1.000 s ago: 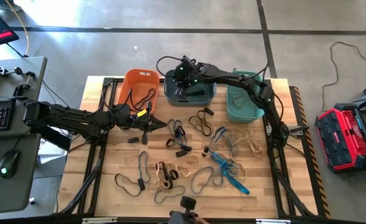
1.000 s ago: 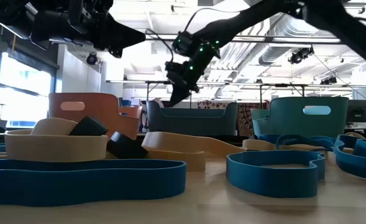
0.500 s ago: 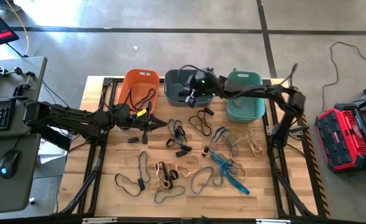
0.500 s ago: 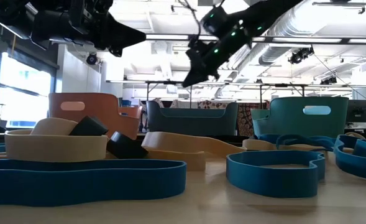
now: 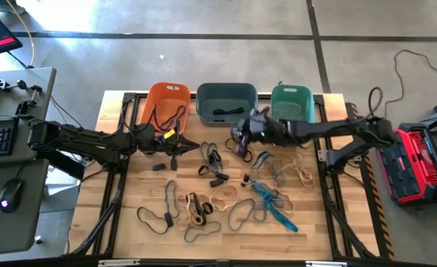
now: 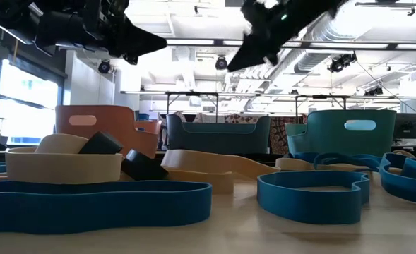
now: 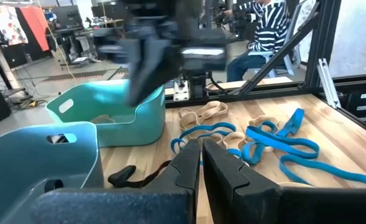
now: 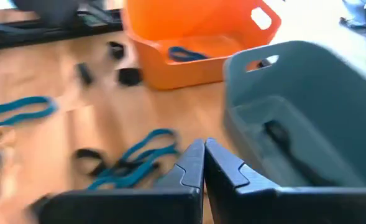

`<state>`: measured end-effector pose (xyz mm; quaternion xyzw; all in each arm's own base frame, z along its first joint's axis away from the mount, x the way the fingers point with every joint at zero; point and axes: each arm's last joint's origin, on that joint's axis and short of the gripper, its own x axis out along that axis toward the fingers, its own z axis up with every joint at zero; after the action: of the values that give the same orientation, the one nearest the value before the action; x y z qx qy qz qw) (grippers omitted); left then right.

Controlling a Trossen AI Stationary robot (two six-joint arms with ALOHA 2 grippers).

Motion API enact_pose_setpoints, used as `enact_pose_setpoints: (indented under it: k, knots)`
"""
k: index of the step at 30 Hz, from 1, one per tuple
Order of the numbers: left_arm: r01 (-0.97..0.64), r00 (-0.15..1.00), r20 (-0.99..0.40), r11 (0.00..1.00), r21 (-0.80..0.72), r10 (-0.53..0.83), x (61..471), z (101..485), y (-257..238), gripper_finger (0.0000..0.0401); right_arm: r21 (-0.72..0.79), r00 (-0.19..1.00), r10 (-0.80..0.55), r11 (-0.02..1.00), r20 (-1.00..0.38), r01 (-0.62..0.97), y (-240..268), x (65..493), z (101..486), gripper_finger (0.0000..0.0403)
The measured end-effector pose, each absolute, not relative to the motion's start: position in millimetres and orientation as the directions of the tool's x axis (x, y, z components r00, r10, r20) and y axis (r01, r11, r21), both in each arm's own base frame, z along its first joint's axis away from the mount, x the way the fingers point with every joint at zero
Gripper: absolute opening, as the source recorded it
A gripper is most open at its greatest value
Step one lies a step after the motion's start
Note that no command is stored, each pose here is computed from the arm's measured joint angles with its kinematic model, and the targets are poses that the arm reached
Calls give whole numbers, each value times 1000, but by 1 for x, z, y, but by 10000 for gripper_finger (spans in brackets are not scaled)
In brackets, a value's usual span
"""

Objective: Sort rubber bands into baskets
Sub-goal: Put the blue rubber band into the orange bin

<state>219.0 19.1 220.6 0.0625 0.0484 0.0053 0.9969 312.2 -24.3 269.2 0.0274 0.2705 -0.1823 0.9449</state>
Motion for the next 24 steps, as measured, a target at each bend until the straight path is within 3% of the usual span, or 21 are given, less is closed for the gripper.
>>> enact_pose_setpoints:
  k: [12,24]
  knots:
    - [-3,995,-100,992,125,16,219,220,19,10,64,698,-169,954,-696,295,73,278,257,0]
    - [-7,996,-90,988,151,21,219,221,19,10,214,484,-22,879,-875,426,132,229,240,0]
